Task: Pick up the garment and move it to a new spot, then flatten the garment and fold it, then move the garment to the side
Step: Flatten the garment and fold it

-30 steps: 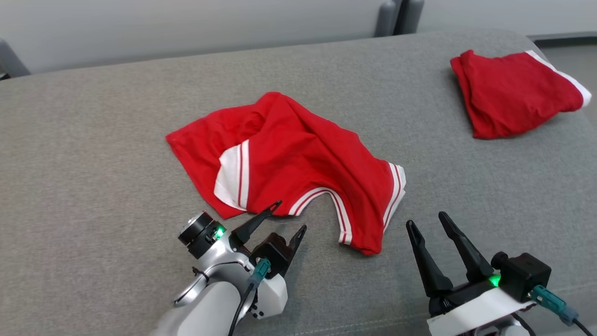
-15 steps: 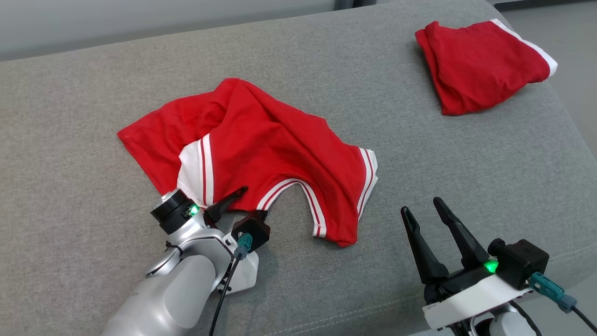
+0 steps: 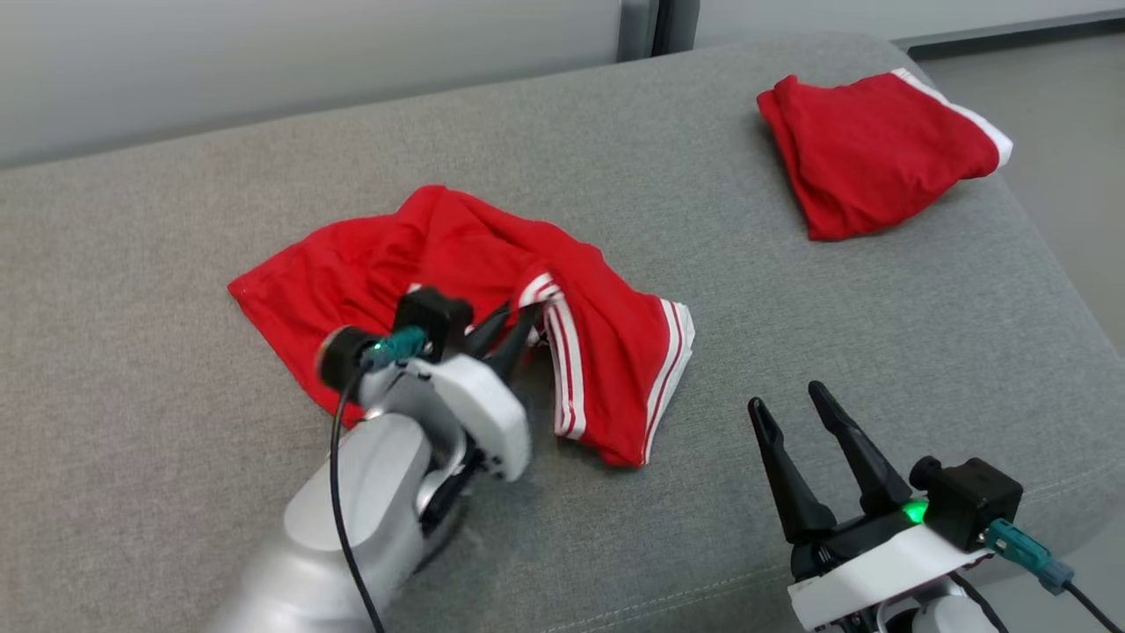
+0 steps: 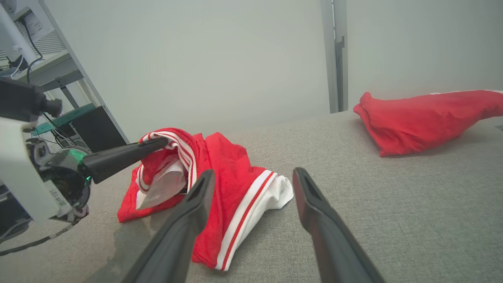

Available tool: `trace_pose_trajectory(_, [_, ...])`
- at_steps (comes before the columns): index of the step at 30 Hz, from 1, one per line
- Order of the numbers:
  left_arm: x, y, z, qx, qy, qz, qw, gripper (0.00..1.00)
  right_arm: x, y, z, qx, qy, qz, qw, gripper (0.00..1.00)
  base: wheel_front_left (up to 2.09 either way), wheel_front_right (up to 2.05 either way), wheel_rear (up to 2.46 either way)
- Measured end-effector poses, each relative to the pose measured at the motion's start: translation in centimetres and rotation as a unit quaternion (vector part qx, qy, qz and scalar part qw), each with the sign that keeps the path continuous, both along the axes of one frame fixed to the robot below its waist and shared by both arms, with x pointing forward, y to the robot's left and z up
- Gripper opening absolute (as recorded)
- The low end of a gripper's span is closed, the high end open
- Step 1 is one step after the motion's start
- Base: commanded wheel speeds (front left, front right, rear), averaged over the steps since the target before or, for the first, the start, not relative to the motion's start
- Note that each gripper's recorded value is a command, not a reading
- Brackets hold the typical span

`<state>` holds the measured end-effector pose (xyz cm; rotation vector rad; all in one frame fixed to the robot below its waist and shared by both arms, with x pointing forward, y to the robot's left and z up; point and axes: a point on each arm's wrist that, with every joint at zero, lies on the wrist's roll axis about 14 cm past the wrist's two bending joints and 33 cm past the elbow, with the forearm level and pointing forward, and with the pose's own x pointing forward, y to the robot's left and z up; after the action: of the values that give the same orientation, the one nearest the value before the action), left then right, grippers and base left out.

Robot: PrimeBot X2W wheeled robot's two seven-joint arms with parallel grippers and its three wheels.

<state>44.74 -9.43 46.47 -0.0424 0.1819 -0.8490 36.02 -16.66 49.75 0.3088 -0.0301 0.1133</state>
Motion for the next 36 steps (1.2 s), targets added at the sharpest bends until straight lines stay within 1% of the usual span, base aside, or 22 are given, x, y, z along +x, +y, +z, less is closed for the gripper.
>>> trace_pose_trajectory(1, [-0.4, -1.0, 1.5, -0.040, 0.023, -0.006, 0.999, 0.00, -0.2, 0.1, 0.2, 0.003, -0.002, 0.001, 1.000, 1.00, 0.00, 0.00, 0.00])
trace_pose_trajectory(3, [-2.0, -3.3, 4.4, -0.118, 0.076, -0.028, 0.990, 0.00, -0.6, 0.1, 0.5, 0.007, -0.008, -0.001, 1.000, 1.00, 0.00, 0.00, 0.00])
trace_pose_trajectory(5, [-3.5, -5.2, 7.0, -0.178, 0.116, -0.055, 0.976, 0.00, -1.1, 0.0, 0.6, 0.008, -0.009, -0.004, 1.000, 1.00, 0.00, 0.00, 0.00])
trace_pose_trajectory(8, [-5.1, -7.1, 11.4, -0.251, 0.147, -0.093, 0.952, 0.00, -1.8, -0.3, 0.8, 0.010, -0.013, -0.011, 1.000, 1.00, 0.00, 0.00, 0.00])
trace_pose_trajectory(12, [-5.5, -8.2, 18.5, -0.361, 0.156, -0.101, 0.914, 0.00, -2.8, -0.7, 1.0, 0.013, -0.016, -0.022, 1.000, 1.00, 0.00, 0.00, 0.00])
trace_pose_trajectory(13, [-5.4, -8.4, 20.2, -0.380, 0.148, -0.101, 0.908, 0.00, -3.0, -0.8, 1.0, 0.014, -0.016, -0.025, 0.999, 1.00, 0.00, 0.00, 0.00])
trace_pose_trajectory(16, [-4.0, -8.0, 24.1, -0.419, 0.122, -0.087, 0.895, 0.00, -3.4, -0.7, 0.5, 0.019, -0.009, -0.026, 0.999, 1.00, 0.00, 0.00, 0.00])
trace_pose_trajectory(18, [-1.8, -6.7, 25.0, -0.429, 0.104, -0.050, 0.896, 0.00, -3.3, -0.2, 0.2, 0.023, -0.004, -0.021, 1.000, 1.00, 0.00, 0.00, 0.00])
trace_pose_trajectory(19, [-0.3, -5.6, 24.8, -0.425, 0.089, -0.021, 0.900, 0.00, -3.2, 0.1, 0.0, 0.024, 0.000, -0.016, 1.000, 1.00, 0.00, 0.00, 0.00])
trace_pose_trajectory(22, [4.4, -1.2, 22.2, -0.381, 0.040, 0.087, 0.920, 0.00, -2.9, 1.4, -0.9, 0.027, 0.015, 0.004, 1.000, 1.00, 0.00, 0.00, 0.00])
trace_pose_trajectory(25, [7.1, 3.4, 18.6, -0.328, 0.012, 0.168, 0.929, 0.00, -2.6, 2.7, -2.0, 0.036, 0.033, 0.023, 0.999, 1.00, 0.00, 0.00, 0.00])
trace_pose_trajectory(28, [7.5, 6.9, 14.4, -0.276, 0.002, 0.215, 0.937, 0.00, -2.1, 3.7, -2.8, 0.042, 0.047, 0.039, 0.997, 1.00, 0.00, 0.00, 0.00])
trace_pose_trajectory(30, [7.3, 9.1, 12.5, -0.236, -0.020, 0.236, 0.942, 0.00, -1.7, 4.5, -3.3, 0.044, 0.055, 0.053, 0.996, 1.00, 0.00, 0.00, 0.00])
trace_pose_trajectory(33, [7.3, 13.1, 11.6, -0.204, -0.057, 0.275, 0.938, 0.00, -1.2, 5.9, -4.3, 0.049, 0.073, 0.076, 0.993, 1.00, 0.00, 0.00, 0.00])
trace_pose_trajectory(36, [6.8, 16.2, 11.3, -0.179, -0.090, 0.305, 0.931, 0.00, -0.8, 8.7, -5.2, 0.047, 0.090, 0.122, 0.987, 1.00, 0.00, 0.00, 0.00])
